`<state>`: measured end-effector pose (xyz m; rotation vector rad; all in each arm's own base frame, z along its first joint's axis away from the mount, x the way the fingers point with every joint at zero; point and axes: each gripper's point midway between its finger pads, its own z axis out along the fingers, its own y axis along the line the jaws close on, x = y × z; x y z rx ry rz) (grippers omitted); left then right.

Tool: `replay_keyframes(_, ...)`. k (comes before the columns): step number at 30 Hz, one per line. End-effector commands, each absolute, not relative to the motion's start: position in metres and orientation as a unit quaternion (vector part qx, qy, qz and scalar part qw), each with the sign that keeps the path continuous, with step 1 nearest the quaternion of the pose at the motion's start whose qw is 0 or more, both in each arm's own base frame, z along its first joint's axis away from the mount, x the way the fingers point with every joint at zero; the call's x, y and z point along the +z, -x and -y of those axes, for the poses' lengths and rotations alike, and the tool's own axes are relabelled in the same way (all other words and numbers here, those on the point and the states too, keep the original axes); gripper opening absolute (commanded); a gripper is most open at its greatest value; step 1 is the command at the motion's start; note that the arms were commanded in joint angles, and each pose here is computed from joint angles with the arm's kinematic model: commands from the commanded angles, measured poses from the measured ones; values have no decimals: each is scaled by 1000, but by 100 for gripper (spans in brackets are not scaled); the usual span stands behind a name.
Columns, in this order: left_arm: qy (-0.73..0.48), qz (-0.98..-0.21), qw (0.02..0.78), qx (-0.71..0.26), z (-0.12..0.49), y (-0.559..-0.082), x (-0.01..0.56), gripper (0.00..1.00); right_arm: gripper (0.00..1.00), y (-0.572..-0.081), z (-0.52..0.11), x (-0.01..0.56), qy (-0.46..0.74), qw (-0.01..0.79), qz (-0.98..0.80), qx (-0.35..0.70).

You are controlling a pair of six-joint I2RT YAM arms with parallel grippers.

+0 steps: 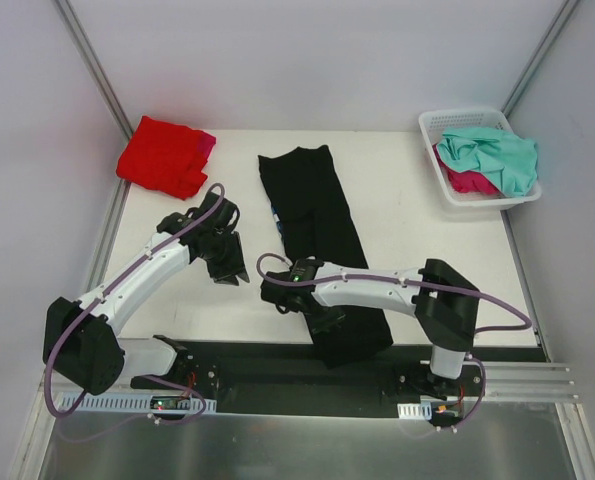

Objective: Fold and stack the t-shirts

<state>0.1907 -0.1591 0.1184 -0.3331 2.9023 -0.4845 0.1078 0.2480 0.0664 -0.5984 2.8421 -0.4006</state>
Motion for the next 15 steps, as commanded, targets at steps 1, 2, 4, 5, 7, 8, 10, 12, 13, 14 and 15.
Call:
replay_keyframes(1, 106, -977, 89, -162, 154, -185, 121, 30, 34, -93, -250, 68, 202, 99, -962, -154)
replay_keyframes(2, 107, -977, 88, -160, 153, -185, 120, 30, 34, -91, -250, 66, 202, 96, -962, -155)
replay_keyframes(4, 106, -977, 91, -160, 152, -186, 121, 30, 34, -84, -249, 61, 202, 90, -963, -157)
replay_keyframes(5, 106, -977, 91, -160, 152, -185, 121, 30, 34, -79, -249, 58, 200, 81, -965, -152)
replay_keyframes(7, 107, -977, 92, -159, 151, -186, 121, 31, 34, -73, -253, 52, 199, 79, -966, -143)
replay_keyframes(8, 107, -977, 90, -160, 151, -185, 120, 30, 34, -69, -254, 50, 201, 74, -967, -140)
replay_keyframes(10, 107, -977, 90, -160, 151, -186, 120, 30, 34, -63, -257, 44, 206, 69, -965, -145)
replay_keyframes(12, 107, -977, 88, -160, 151, -186, 120, 31, 33, -58, -258, 38, 208, 61, -965, -150)
replay_keyframes(13, 106, -977, 89, -161, 152, -186, 121, 31, 29, -56, -258, 36, 208, 59, -965, -149)
replay_keyframes(14, 106, -977, 89, -160, 151, -186, 121, 30, 27, -53, -258, 34, 209, 55, -965, -149)
replay_keyframes(15, 105, -977, 92, -162, 152, -187, 122, 31, 24, -52, -259, 31, 209, 54, -965, -147)
